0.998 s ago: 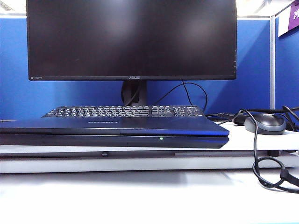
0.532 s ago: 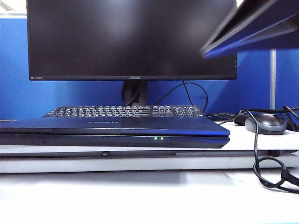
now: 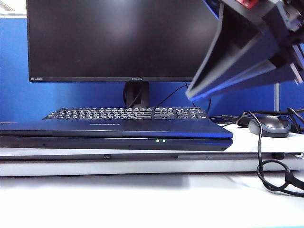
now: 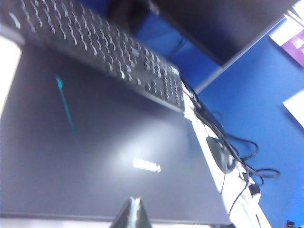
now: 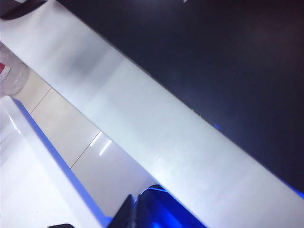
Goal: Open the lid of the black laptop.
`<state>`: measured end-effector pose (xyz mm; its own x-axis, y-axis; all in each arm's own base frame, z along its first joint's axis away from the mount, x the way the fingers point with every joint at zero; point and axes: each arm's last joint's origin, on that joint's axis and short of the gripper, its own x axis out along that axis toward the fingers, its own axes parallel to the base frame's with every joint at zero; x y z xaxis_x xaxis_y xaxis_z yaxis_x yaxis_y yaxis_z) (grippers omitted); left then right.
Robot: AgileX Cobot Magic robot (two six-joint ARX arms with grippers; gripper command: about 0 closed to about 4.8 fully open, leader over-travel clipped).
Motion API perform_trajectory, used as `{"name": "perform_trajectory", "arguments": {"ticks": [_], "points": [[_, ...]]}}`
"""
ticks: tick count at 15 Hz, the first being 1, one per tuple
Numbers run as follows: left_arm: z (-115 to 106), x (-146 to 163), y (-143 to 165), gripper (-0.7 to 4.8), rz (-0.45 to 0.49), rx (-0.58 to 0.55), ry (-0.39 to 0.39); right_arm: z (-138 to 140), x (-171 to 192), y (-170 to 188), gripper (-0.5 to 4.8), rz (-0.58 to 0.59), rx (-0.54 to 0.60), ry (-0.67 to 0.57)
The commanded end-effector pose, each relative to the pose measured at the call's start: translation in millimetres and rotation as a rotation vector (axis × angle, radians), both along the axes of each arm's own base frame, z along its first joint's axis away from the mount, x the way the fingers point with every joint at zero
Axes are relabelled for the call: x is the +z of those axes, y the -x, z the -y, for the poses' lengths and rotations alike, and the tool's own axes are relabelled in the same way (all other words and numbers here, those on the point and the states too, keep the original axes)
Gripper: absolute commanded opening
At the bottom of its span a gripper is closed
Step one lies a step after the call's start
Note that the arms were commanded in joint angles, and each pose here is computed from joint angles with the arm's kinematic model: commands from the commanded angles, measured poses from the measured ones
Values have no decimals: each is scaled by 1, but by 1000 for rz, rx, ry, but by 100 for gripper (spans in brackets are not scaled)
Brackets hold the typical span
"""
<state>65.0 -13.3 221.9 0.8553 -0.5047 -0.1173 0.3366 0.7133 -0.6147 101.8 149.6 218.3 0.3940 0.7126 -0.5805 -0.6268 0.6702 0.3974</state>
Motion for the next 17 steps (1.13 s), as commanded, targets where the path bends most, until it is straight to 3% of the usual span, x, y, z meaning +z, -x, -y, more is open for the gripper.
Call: {"name": "perform_trajectory", "arguments": {"ticks": [1, 5, 8, 12, 16, 17], "points": [[1, 42, 20, -3, 113, -18, -15, -3, 2, 4, 13, 45, -35, 19], [3, 114, 41, -3, 223, -63, -23, -10, 2, 16, 13, 53, 0, 26], [6, 150, 23, -3, 176, -229, -36, -12, 5, 17, 13, 34, -42, 1], [4, 126, -24, -4, -139, -236, -101, -10, 9, 16, 13, 3, -126, 12], [17, 101, -40, -3, -355, -439, -177, -11, 11, 16, 13, -14, -143, -28], [21, 97, -43, -3, -395, -444, -213, -11, 11, 16, 13, -15, -143, -27]]}}
